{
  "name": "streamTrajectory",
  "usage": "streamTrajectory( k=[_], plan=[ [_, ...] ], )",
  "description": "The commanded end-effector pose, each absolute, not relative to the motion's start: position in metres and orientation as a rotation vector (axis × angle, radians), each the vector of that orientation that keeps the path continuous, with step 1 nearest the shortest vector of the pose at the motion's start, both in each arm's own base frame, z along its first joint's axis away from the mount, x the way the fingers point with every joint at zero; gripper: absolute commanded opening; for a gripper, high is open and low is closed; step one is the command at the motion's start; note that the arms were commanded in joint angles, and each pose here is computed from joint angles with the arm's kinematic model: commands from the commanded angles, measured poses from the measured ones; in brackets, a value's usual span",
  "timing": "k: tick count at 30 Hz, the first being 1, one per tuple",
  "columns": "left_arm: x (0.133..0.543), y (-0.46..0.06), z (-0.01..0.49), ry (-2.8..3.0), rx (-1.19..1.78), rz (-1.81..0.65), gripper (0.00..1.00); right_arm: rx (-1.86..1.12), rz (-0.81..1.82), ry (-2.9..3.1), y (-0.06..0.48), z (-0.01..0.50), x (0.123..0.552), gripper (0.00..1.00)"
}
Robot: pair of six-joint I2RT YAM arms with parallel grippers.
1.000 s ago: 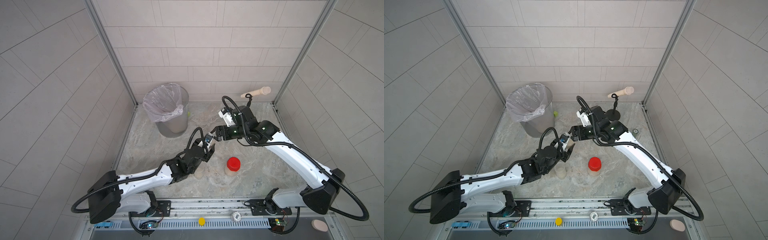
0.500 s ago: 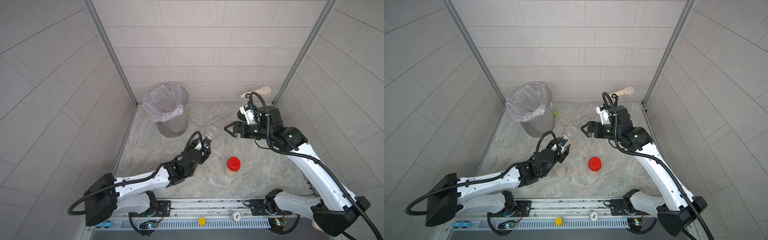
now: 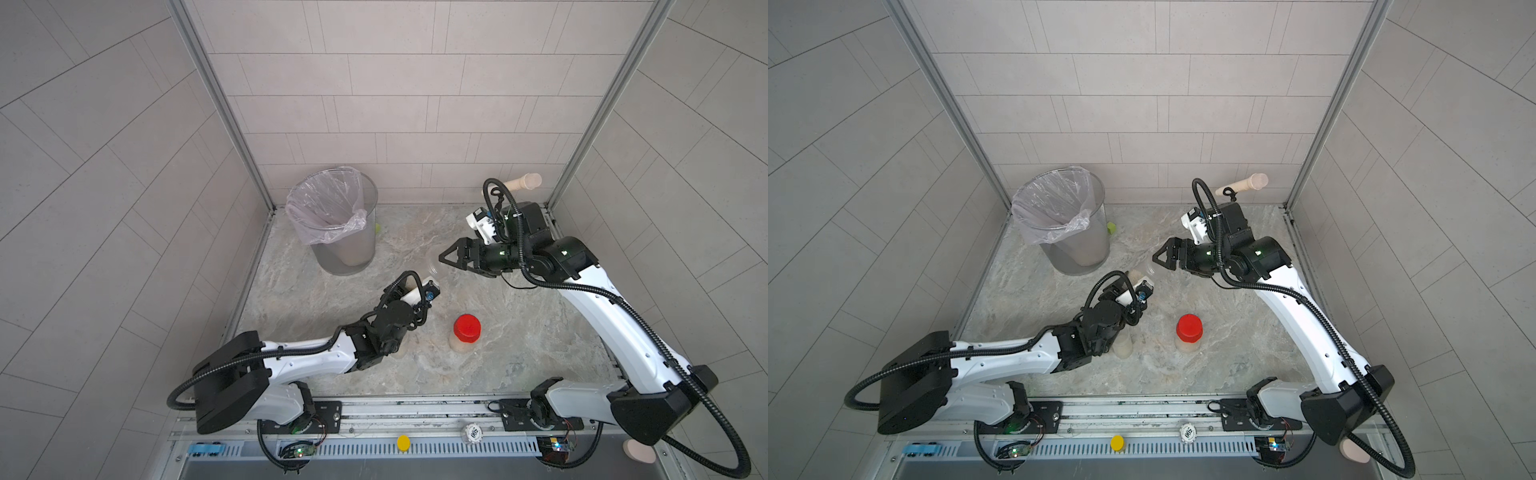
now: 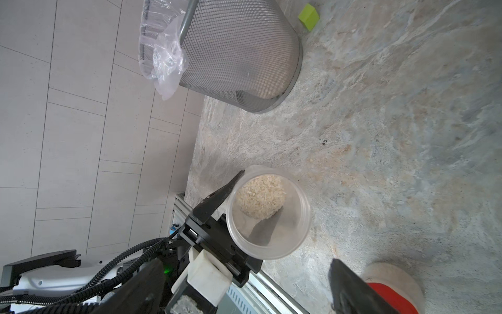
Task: Empty moldy rice from jars
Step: Pick up the jar from the center of the board, then unscrew the lid from the jar.
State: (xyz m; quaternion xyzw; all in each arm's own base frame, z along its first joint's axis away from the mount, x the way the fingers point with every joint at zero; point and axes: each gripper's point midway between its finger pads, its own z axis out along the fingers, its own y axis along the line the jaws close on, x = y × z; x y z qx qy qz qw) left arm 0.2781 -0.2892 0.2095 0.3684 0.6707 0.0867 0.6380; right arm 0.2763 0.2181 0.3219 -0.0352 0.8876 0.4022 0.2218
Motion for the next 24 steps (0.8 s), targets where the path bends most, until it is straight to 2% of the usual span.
streamTrajectory(
  k=[1, 8, 24],
  plan=[
    [0.282, -0.297, 0.252, 1.433, 0.753, 0.176, 0.35, -0.106, 1.085, 2.489, 0.218, 0.317, 0.276, 0.96],
    [0.285, -0.303, 0.252, 1.42, 0.775, 0.199, 0.35, -0.127, 1.076, 2.52, 0.226, 0.307, 0.287, 0.96],
    [0.284, -0.299, 0.248, 1.424, 0.755, 0.203, 0.35, -0.143, 1.108, 2.527, 0.236, 0.305, 0.293, 0.86]
  ],
)
